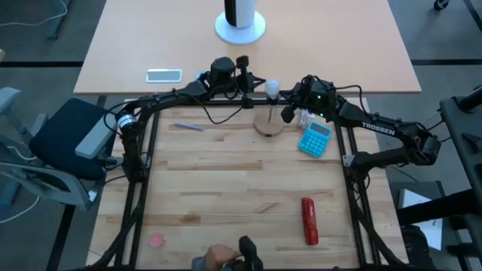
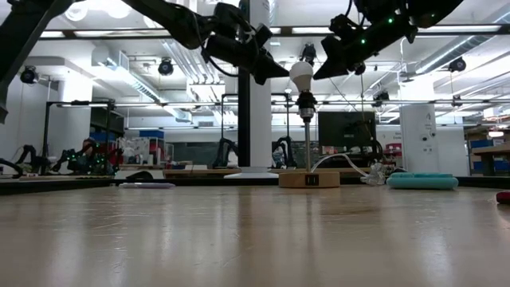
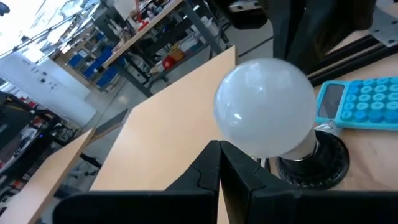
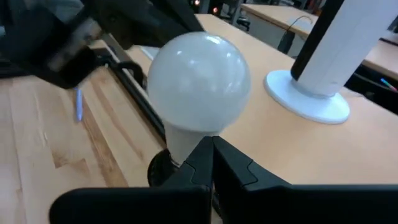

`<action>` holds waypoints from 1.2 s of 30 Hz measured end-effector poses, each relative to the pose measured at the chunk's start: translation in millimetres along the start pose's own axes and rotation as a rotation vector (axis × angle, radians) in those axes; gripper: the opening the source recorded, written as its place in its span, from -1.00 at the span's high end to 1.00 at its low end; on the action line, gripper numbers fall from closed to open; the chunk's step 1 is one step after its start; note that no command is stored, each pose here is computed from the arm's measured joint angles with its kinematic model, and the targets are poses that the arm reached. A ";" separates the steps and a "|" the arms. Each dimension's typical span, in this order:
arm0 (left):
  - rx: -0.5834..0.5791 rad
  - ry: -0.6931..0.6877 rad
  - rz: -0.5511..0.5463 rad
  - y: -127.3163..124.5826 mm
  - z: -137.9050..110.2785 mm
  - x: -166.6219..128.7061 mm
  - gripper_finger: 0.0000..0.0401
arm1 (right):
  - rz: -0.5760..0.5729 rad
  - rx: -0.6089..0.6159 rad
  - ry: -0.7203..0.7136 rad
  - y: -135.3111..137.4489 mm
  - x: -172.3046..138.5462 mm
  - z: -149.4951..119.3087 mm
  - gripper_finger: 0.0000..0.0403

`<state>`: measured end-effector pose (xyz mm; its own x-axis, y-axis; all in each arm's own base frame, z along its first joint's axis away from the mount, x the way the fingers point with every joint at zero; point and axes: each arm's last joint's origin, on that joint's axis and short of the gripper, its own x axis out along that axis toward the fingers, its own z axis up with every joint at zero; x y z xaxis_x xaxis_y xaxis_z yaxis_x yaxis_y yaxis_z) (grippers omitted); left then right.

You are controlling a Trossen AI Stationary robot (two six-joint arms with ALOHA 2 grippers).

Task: Screw lightbulb
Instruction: Insert the lightbulb into the lamp

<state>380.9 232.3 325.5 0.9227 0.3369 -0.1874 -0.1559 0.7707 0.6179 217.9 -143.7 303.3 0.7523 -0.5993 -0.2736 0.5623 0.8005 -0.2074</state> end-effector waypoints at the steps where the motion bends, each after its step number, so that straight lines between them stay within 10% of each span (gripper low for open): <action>1: -0.001 0.001 0.000 1.0 1.8 -2.2 1.00 | -0.001 -0.002 -0.007 -0.2 -0.5 0.8 1.00; 36: -0.036 -0.102 -0.148 -5.6 4.3 -1.5 1.00 | -0.045 -0.057 -0.060 -2.9 -2.8 7.1 1.00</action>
<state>381.8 225.1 325.6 0.9673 0.1626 -0.1947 -0.0261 0.8273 0.5612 216.6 -144.3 311.3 0.7471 -0.6318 -0.2065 0.5767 0.7706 -0.2714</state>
